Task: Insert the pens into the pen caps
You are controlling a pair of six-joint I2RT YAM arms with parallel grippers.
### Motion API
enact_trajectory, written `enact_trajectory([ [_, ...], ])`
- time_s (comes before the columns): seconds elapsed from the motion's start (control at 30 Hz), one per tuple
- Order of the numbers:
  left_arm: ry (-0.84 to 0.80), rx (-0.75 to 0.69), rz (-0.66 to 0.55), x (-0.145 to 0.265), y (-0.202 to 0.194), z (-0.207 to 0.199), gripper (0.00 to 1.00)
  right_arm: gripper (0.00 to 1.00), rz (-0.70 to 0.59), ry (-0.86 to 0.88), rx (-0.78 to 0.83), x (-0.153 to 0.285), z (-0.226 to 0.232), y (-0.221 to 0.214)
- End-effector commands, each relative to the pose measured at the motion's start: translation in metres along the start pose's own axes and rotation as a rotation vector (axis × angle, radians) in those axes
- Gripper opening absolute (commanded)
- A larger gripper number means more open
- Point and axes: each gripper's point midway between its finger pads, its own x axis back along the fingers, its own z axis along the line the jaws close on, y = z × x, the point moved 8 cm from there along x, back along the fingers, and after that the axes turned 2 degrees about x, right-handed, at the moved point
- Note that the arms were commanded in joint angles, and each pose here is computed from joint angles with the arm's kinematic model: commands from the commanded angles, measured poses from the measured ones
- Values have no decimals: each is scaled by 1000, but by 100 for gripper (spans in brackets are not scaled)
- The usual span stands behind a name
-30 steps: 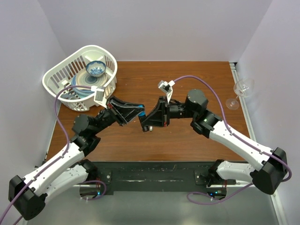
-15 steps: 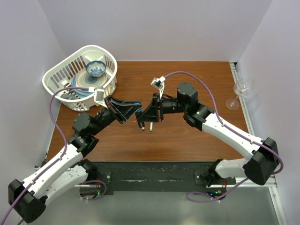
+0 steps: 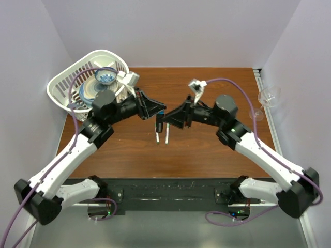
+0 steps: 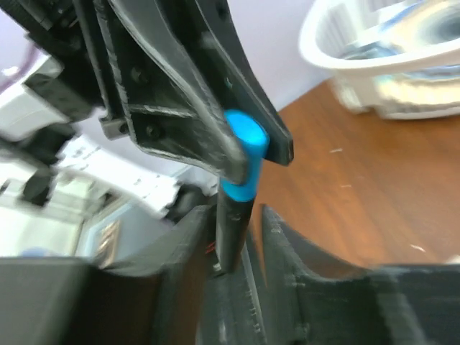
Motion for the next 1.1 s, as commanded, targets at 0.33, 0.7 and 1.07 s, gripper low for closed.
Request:
enact_trajectory([
  [0.33, 689, 84, 222, -33, -64, 141, 0, 91, -73, -410, -70, 92, 4, -50],
  [0.7, 1006, 88, 342, -33, -121, 223, 0, 92, -60, -501, -76, 95, -2, -49],
  [1.07, 1073, 82, 415, -43, -146, 259, 22, 93, -40, -551, -90, 96, -9, -54],
])
